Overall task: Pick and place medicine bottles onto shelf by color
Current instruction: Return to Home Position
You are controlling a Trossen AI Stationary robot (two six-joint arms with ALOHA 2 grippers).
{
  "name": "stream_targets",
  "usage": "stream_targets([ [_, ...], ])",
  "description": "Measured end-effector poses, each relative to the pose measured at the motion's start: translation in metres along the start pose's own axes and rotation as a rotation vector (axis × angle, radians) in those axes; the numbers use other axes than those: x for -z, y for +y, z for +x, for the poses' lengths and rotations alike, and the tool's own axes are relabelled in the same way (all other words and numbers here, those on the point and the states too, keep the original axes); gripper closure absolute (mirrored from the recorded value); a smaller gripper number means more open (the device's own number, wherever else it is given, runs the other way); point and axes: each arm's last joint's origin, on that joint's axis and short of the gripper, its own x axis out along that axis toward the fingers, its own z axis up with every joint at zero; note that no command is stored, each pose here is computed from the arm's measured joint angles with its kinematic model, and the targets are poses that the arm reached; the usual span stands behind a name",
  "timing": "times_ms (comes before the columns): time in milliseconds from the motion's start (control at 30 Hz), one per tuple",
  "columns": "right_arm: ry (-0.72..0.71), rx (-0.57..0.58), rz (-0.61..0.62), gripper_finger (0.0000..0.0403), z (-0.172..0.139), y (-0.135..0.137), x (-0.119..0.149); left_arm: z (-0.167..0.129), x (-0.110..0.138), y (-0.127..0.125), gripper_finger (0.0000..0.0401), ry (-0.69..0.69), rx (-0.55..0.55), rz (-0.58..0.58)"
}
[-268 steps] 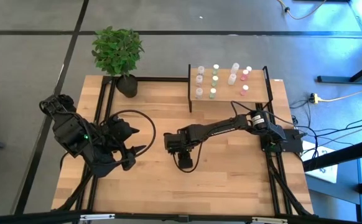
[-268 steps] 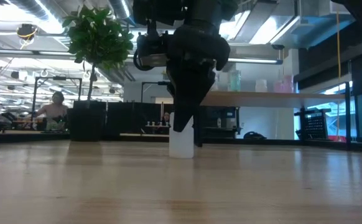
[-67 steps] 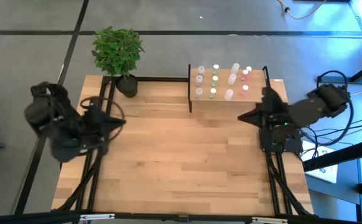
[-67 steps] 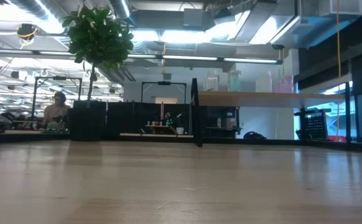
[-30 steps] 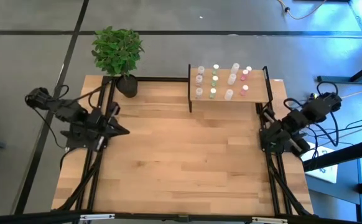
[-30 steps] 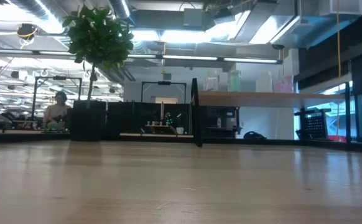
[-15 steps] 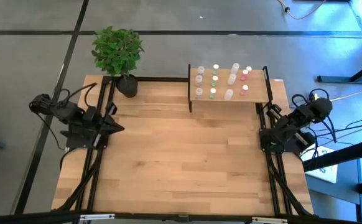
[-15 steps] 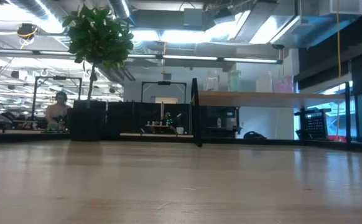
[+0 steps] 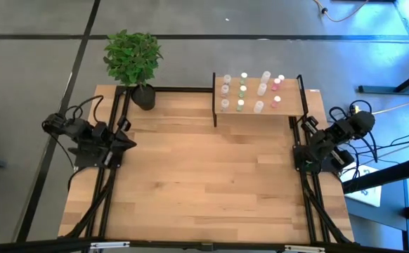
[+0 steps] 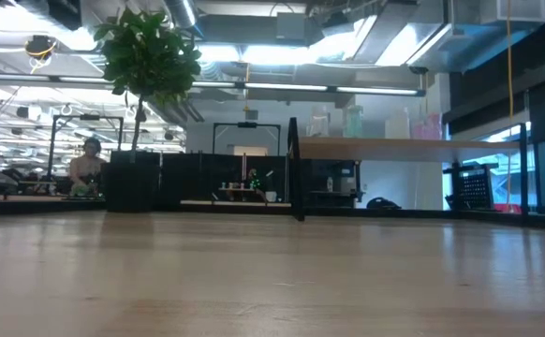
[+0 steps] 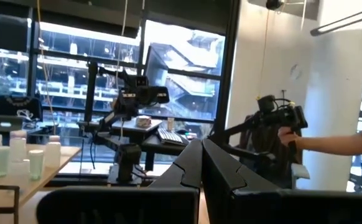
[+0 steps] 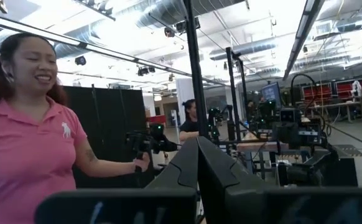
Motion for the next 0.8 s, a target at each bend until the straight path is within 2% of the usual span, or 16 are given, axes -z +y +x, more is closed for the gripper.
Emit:
stream_targets([
  [267,-0.019,-0.002,-0.007,0.0401,0.001,0.000,0.002,0.004,0.023,0.001,0.0401,0.009,-0.004,0.022],
  [367,0.022,0.004,-0.009,0.0401,0.005,-0.001,0.018,0.004,0.036,0.001,0.0401,-0.005,-0.004,0.018],
  [533,0.008,0.016,-0.007,0.0401,0.011,-0.004,0.044,0.004,0.059,0.003,0.0401,-0.007,-0.005,0.019],
  [633,-0.011,0.015,-0.002,0.0401,0.013,-0.005,0.058,0.004,0.072,0.004,0.0401,0.041,-0.008,0.019],
  [800,-0.031,0.013,-0.021,0.0401,0.014,-0.008,0.083,0.004,0.077,0.004,0.0401,0.090,-0.009,0.022],
])
